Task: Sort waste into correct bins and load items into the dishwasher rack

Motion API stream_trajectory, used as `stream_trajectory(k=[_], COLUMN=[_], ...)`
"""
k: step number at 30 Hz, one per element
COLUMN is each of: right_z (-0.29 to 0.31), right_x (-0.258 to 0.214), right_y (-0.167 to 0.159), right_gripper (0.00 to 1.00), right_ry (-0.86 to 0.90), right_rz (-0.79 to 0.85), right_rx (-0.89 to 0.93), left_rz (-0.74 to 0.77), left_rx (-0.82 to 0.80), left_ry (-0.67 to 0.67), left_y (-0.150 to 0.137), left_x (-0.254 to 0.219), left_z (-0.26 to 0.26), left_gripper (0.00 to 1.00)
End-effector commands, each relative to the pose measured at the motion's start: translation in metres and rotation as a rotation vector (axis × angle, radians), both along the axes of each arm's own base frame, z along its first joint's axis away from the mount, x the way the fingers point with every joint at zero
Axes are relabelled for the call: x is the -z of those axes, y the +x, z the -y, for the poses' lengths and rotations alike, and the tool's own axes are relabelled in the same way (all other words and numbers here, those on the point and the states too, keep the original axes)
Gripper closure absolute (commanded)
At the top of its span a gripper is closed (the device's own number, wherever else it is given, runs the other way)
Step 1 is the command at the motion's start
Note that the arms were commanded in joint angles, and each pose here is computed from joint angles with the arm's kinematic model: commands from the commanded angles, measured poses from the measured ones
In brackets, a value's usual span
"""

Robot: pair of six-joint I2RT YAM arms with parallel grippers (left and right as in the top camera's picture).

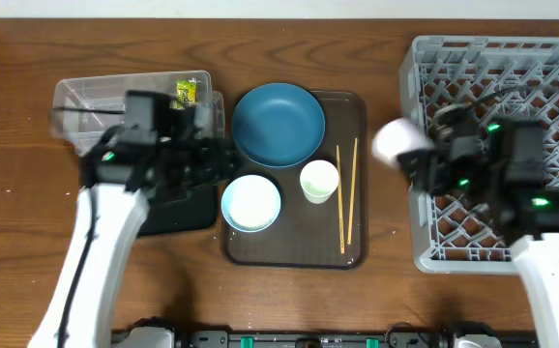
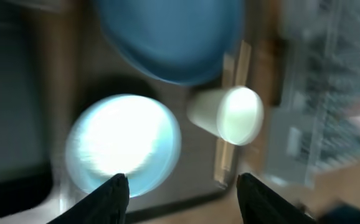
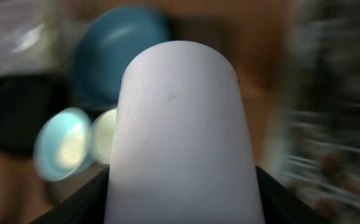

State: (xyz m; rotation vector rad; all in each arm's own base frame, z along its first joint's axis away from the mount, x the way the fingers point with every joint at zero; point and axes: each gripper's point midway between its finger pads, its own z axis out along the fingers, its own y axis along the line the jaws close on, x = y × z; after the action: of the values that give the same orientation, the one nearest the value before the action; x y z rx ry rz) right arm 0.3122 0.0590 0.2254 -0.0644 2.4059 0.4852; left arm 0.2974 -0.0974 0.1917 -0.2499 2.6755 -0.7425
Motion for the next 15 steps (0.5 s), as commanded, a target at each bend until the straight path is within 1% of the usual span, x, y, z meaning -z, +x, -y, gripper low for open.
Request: stream_trajectory(k=[1,3,7,15], right_z=[0.076,0.112,0.175,0.267], right_x=[-0.027,-0.032,-0.035,-0.026], right_y=[0.005,0.001,-0.015,-0.035], right_gripper=[0.98,0.99,0.99,0.99], right_ry=[-0.182,-0.235,-0.311,-0.277], right_rz=[0.030,0.003,-0.083,-0.236], right_rx=[0.297,0.416,0.623,0.927], left_rz=[0.052,0.062,0.061,0.059], left_rx=[-0.106,-0.120,-0.120,-0.120], left_ry=[0.215,0.233,0.236,0.236], left_y=[0.003,0.001,0.001,0.001], left_x=[-0.001,-0.004,-0.003,-0.003], left_z=[-0.045,-0.049,-0.049,-0.049], left_gripper=[0.41,0.41,0.41,0.41])
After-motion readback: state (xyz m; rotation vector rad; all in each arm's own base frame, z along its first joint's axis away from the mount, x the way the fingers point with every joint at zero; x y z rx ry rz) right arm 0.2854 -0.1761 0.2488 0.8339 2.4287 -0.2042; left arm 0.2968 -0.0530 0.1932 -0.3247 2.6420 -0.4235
